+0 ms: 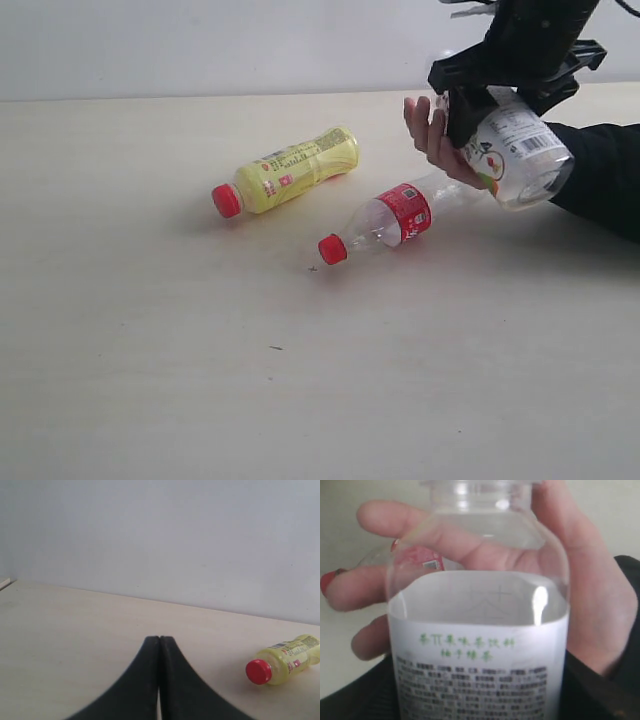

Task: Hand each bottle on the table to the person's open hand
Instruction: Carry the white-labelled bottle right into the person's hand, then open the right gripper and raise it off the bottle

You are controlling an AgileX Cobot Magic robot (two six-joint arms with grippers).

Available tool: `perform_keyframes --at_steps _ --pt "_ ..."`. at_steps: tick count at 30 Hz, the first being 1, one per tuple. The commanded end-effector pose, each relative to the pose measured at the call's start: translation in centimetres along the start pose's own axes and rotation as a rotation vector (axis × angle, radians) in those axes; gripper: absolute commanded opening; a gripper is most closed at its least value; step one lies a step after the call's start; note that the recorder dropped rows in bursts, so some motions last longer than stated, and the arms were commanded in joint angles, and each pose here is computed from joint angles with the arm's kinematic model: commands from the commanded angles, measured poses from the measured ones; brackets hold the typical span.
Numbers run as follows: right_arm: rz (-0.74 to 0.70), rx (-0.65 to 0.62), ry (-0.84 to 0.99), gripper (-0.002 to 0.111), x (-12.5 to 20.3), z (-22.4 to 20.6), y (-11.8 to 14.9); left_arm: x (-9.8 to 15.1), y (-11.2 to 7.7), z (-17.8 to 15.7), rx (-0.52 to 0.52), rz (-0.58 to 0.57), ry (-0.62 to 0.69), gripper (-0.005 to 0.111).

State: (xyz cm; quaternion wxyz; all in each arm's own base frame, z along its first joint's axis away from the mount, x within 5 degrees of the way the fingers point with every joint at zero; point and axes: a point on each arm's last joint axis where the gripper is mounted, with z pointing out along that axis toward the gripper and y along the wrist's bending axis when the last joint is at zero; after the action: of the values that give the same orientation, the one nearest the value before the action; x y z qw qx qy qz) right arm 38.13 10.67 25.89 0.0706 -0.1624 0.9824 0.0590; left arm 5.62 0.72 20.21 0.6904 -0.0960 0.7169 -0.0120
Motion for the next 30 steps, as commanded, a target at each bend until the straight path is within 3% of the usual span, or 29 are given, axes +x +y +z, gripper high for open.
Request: perform_keyframes --at_steps 1,11,14,21,30 --pt "0.015 -0.005 0.014 0.000 -0.36 0.91 -0.25 0.09 -0.01 -0.03 0.005 0.006 -0.002 0.000" --pt "0.015 -0.001 0.019 0.002 -0.39 1.13 -0.32 0.09 -0.01 -0.03 0.005 0.006 -0.002 0.000" --pt "0.015 -0.001 0.019 0.014 -0.39 1.13 -0.32 0.09 -0.01 -0.03 0.005 0.006 -0.002 0.000" --pt "0.015 -0.001 0.019 0.056 -0.39 1.13 -0.32 0.09 -0.01 -0.03 0.005 0.006 -0.002 0.000" --pt "0.015 -0.003 0.019 0.068 -0.39 1.13 -0.30 0.09 -0.01 -0.03 0.005 0.006 -0.002 0.000"
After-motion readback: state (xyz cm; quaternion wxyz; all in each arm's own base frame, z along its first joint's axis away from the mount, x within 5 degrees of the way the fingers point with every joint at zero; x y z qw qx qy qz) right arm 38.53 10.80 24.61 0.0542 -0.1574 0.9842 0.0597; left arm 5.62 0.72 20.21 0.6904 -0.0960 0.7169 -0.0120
